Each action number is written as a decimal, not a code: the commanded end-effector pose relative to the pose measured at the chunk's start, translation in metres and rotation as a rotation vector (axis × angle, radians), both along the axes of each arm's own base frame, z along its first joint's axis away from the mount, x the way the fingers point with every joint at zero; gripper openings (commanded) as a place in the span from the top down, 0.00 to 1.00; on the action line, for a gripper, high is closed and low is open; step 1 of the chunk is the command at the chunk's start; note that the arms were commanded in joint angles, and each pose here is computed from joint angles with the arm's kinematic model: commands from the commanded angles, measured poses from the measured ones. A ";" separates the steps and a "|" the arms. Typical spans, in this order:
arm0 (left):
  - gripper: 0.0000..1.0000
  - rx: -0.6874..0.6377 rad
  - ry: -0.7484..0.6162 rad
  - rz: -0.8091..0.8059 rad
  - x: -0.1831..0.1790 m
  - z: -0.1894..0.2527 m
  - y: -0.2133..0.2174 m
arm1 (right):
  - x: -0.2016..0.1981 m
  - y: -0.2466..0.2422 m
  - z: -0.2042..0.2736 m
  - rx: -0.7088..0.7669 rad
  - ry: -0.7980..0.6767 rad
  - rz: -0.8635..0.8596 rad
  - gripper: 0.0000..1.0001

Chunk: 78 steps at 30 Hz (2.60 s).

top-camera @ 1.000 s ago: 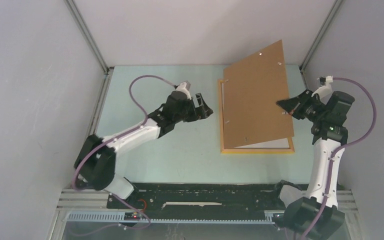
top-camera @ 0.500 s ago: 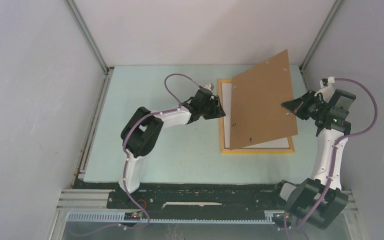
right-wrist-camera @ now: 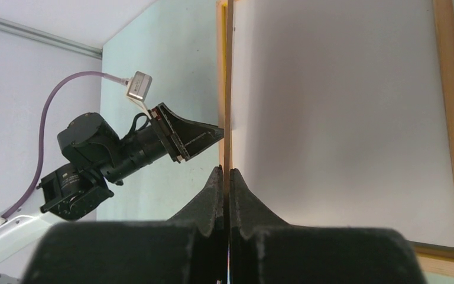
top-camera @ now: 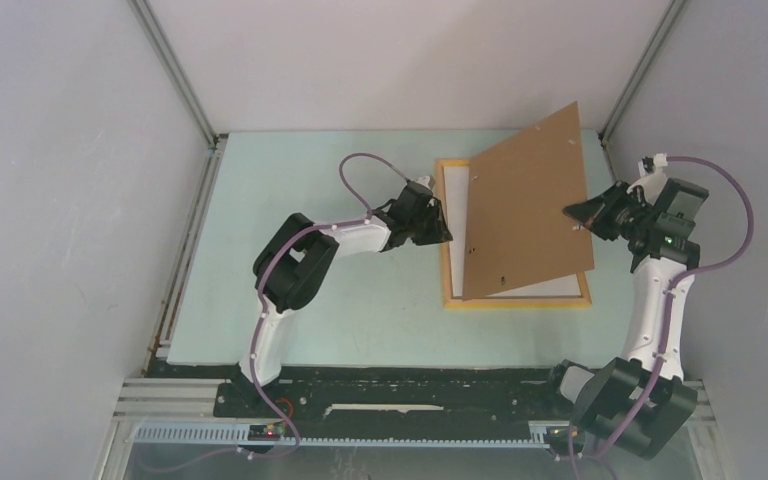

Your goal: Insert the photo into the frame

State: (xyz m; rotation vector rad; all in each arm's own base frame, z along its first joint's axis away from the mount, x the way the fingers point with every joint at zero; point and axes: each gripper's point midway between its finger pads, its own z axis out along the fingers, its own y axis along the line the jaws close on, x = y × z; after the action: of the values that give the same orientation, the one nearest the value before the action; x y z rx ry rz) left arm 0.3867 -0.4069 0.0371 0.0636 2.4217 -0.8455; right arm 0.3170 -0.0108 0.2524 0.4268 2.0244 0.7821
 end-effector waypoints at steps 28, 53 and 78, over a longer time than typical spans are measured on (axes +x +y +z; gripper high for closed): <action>0.85 -0.021 0.057 0.033 0.013 0.006 0.067 | 0.050 0.033 -0.001 0.128 -0.091 0.132 1.00; 0.89 -0.023 0.045 0.032 0.012 0.013 0.068 | 0.068 0.048 -0.060 0.266 -0.013 0.120 1.00; 0.94 -0.024 0.043 0.035 0.011 0.014 0.069 | 0.057 0.036 -0.068 0.258 -0.040 0.042 1.00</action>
State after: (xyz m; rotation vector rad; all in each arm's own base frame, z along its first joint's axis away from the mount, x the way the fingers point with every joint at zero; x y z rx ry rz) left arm 0.4078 -0.3395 0.0333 -0.0477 2.4602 -0.8494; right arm 0.3704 0.0270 0.1603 0.5767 1.9804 1.0910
